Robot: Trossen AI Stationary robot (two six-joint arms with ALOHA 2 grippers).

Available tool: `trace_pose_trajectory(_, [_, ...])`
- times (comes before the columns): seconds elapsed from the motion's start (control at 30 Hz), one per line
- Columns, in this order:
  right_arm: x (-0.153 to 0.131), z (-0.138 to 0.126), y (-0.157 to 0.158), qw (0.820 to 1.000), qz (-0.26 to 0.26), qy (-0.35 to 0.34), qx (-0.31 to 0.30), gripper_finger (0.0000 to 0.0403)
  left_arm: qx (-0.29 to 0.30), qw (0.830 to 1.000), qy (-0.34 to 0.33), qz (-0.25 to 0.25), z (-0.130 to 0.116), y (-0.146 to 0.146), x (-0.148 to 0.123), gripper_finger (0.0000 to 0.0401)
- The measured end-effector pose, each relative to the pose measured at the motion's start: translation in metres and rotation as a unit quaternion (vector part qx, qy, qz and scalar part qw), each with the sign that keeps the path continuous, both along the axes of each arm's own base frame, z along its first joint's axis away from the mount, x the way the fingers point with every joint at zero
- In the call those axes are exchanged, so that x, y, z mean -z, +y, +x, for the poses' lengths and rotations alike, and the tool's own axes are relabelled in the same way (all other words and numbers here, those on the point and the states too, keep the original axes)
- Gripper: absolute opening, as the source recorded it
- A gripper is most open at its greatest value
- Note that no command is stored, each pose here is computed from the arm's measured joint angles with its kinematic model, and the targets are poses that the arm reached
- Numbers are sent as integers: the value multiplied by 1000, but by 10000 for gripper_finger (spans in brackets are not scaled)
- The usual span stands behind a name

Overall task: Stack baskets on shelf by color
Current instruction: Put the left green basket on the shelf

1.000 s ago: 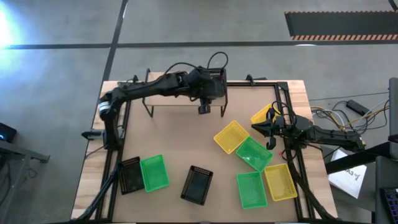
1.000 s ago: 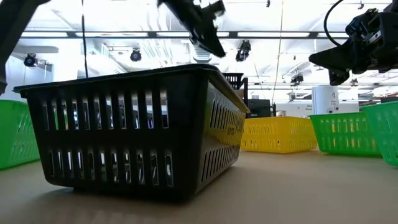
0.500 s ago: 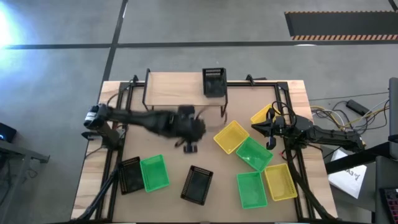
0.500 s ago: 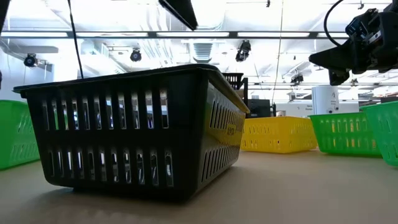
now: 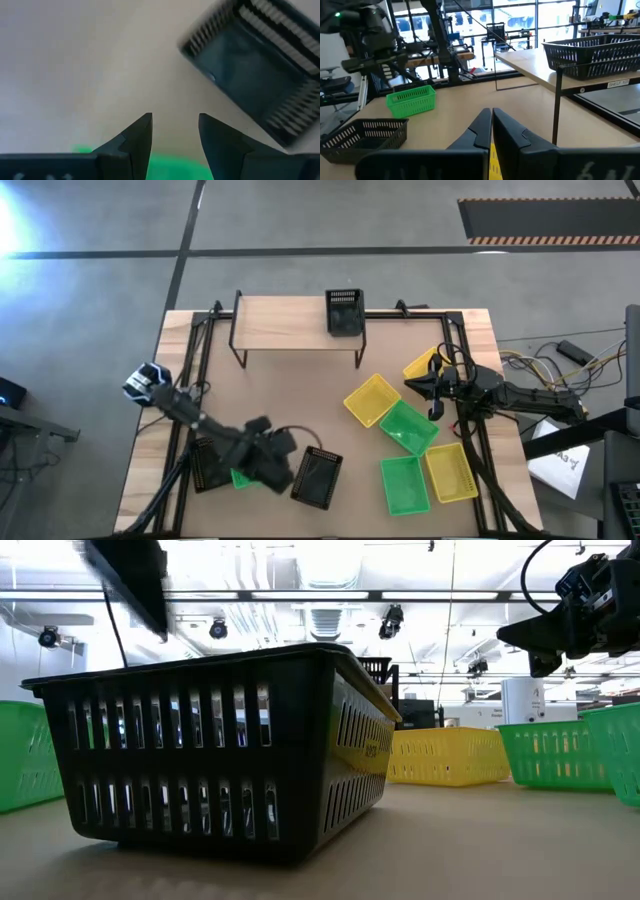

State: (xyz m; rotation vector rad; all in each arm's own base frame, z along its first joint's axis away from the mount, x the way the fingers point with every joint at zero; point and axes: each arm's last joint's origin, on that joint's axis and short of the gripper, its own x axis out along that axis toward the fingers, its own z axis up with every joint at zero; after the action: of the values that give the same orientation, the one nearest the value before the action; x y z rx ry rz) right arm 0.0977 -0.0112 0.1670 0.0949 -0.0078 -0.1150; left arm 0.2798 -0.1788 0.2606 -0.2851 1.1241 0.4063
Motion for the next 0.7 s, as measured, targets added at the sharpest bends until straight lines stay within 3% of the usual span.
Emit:
trace_pose_trajectory(0.23, [0, 0, 0, 1000, 1, 0, 0, 9, -28, 993, 47, -109, -25, -35, 2, 118])
trace_pose_trajectory(0.5, [0, 0, 0, 1000, 0, 0, 0, 9, -39, 991, 68, -105, -37, -40, 21, 110])
trace_pose_trajectory(0.7, [0, 0, 0, 1000, 1, 0, 0, 9, -70, 987, 74, -122, -40, -37, 41, 149])
